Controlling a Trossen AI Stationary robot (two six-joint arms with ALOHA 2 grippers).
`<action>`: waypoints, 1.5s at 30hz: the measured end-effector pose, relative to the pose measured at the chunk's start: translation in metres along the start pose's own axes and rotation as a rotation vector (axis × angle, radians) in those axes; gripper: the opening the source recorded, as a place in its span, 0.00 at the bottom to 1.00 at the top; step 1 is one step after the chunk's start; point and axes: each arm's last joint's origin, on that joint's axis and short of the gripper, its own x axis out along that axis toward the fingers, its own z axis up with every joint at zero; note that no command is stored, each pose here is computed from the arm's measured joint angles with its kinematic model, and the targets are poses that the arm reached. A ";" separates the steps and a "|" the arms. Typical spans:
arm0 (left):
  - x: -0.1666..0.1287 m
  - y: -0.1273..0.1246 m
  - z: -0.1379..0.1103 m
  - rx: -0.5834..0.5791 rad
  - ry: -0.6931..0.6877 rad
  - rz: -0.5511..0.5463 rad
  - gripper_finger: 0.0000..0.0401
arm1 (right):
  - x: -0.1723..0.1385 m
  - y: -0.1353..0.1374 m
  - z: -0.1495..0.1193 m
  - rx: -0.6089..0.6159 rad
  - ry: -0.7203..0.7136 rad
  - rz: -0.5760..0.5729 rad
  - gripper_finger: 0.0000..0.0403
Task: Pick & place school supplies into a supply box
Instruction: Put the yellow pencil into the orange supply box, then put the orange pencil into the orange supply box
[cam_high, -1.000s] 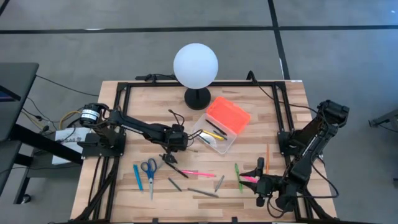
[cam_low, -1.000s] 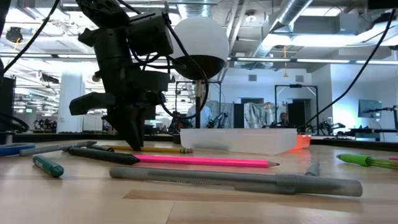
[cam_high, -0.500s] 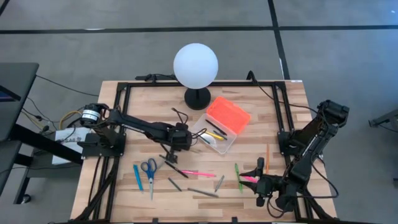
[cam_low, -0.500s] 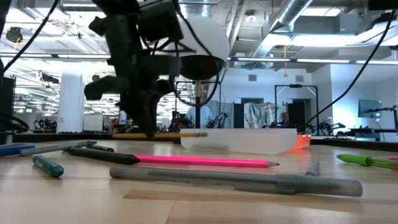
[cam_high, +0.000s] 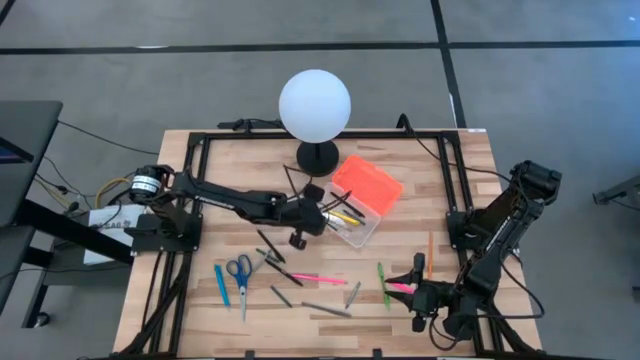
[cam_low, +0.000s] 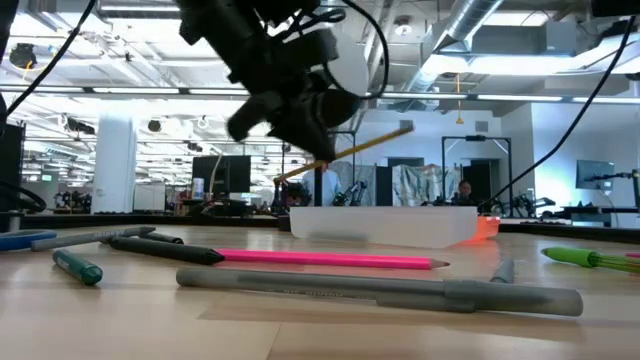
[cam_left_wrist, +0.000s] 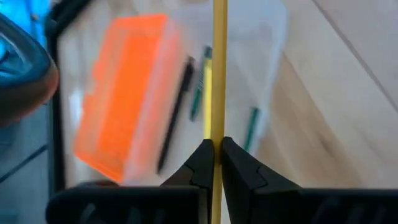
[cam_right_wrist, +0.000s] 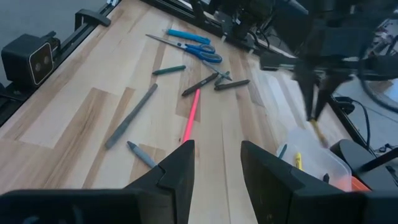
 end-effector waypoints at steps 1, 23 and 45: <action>0.001 0.004 0.000 -0.002 -0.013 0.015 0.02 | 0.000 0.000 0.000 0.000 0.000 0.000 0.31; 0.067 0.030 -0.006 -0.185 0.049 0.008 0.04 | 0.000 -0.001 -0.002 0.007 0.012 -0.002 0.31; 0.073 0.018 0.001 -0.144 0.120 0.004 0.20 | 0.007 -0.007 -0.006 0.055 0.059 -0.041 0.31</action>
